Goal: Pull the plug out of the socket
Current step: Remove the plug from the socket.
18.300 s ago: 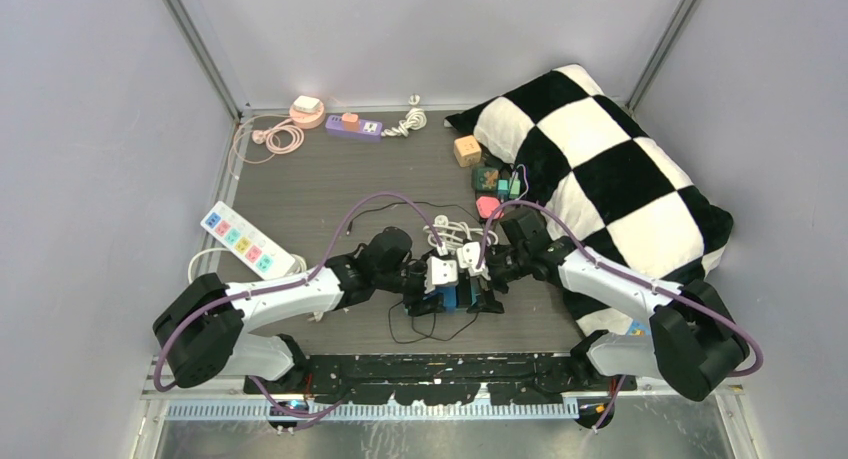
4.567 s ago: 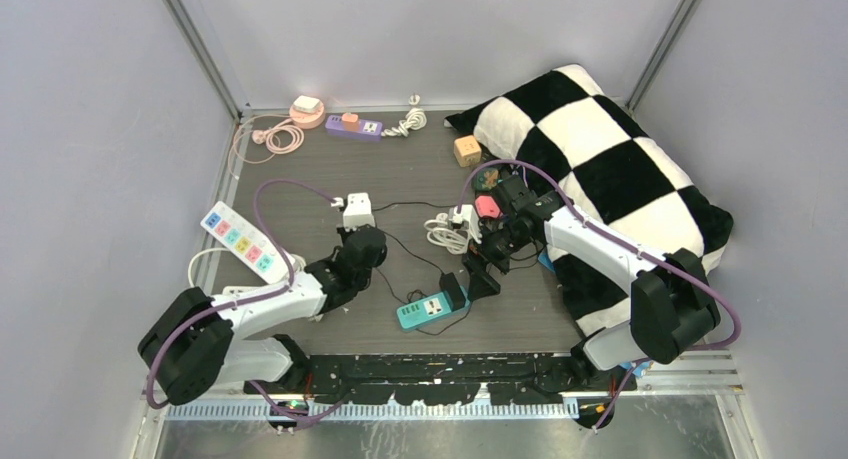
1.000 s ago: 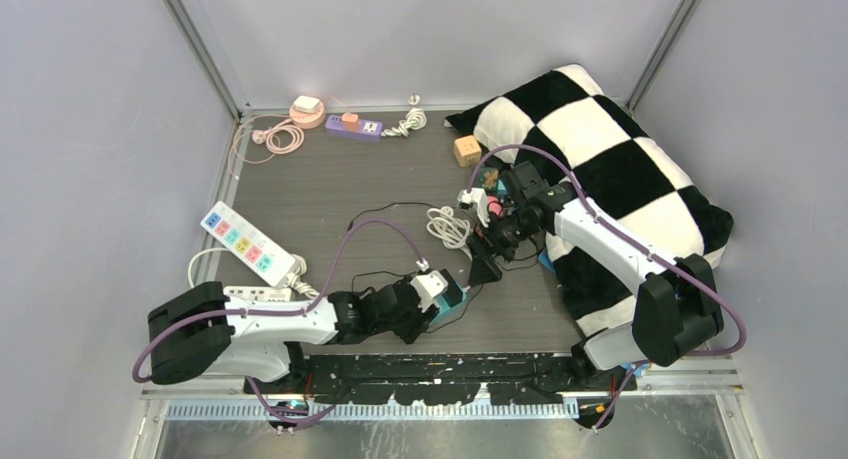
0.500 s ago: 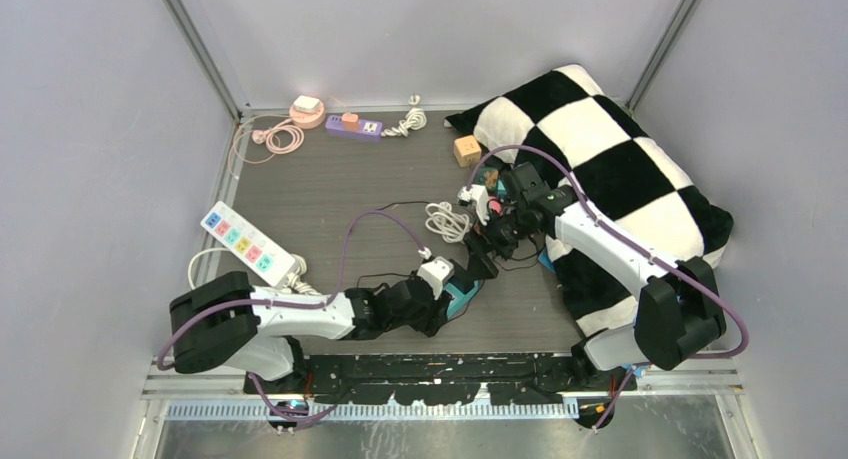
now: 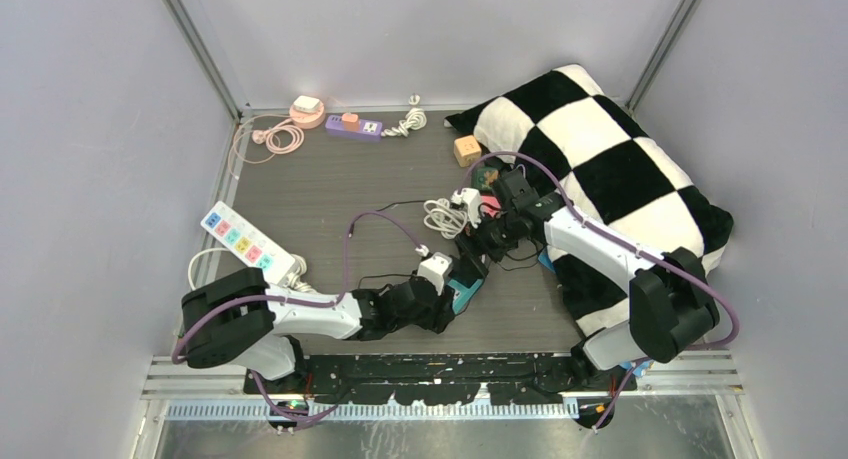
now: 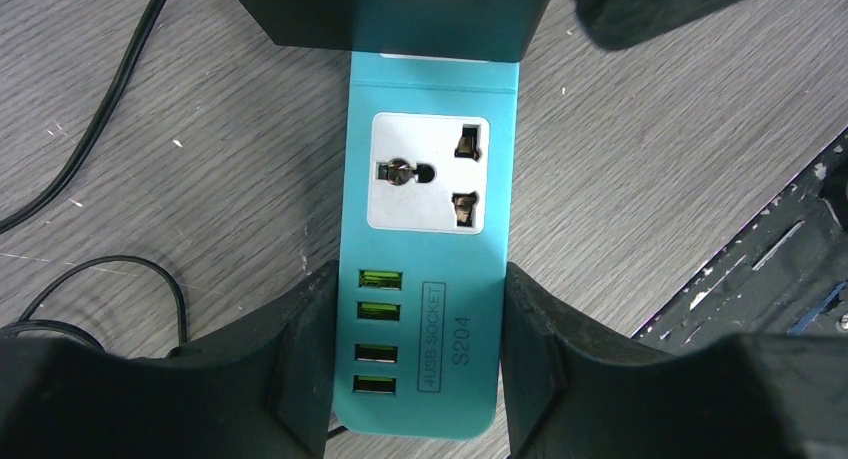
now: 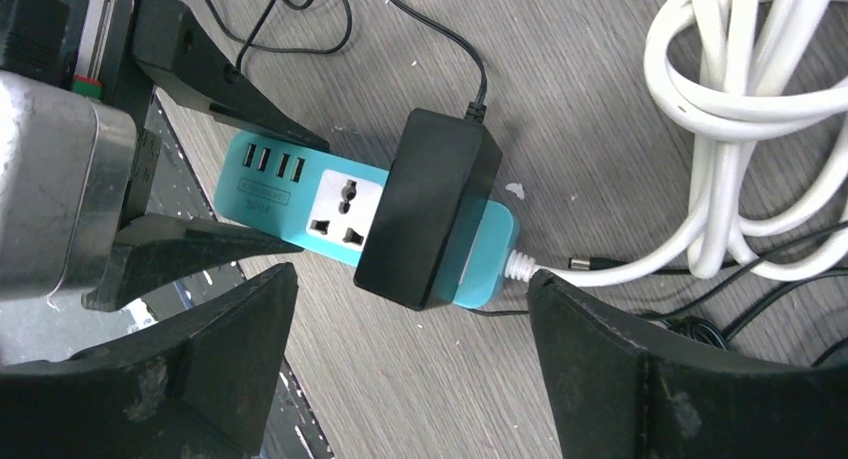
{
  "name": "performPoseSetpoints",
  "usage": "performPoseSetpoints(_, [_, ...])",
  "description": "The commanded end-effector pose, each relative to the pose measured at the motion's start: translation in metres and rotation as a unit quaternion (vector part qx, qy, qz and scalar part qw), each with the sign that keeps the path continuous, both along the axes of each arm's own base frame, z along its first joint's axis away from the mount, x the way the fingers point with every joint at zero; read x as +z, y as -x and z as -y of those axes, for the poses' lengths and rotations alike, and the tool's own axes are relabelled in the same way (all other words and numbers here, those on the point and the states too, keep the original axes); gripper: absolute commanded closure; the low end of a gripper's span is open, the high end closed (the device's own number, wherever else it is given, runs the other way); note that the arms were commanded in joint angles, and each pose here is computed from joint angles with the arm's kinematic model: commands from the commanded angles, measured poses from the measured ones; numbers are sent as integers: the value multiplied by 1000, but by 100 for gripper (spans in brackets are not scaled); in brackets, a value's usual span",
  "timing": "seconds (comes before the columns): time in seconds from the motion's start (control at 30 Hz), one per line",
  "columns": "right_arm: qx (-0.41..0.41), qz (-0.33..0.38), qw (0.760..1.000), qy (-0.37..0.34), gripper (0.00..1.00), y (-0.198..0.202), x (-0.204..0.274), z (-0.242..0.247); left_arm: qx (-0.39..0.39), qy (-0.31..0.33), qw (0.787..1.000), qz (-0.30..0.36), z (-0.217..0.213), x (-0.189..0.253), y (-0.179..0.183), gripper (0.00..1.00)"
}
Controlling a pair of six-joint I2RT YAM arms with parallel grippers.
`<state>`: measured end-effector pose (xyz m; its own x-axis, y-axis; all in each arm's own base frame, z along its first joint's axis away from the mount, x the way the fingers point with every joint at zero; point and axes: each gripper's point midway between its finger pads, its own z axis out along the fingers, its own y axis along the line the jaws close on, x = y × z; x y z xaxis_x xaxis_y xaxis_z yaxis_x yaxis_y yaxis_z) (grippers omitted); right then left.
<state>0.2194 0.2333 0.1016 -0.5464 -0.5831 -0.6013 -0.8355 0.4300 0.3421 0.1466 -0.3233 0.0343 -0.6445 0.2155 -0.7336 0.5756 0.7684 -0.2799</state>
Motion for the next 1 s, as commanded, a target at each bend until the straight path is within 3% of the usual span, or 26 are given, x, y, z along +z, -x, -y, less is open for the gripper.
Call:
performPoseSetpoints(0.0, [-3,18,1000,-9,14,-6,2,-12,40,62,997,29,18,30,-19,100])
performPoseSetpoints(0.17, [-4,38,999,-2,26,-9,-1,-14,52,84,995,26,19,33,-20,100])
performPoseSetpoints(0.63, [-7,117,993,31,38,-18,-8,-22,92,107,989,34,6,33,-26,100])
performPoseSetpoints(0.97, [-4,121,992,34,43,-16,-14,-27,100,122,987,34,4,34,-26,100])
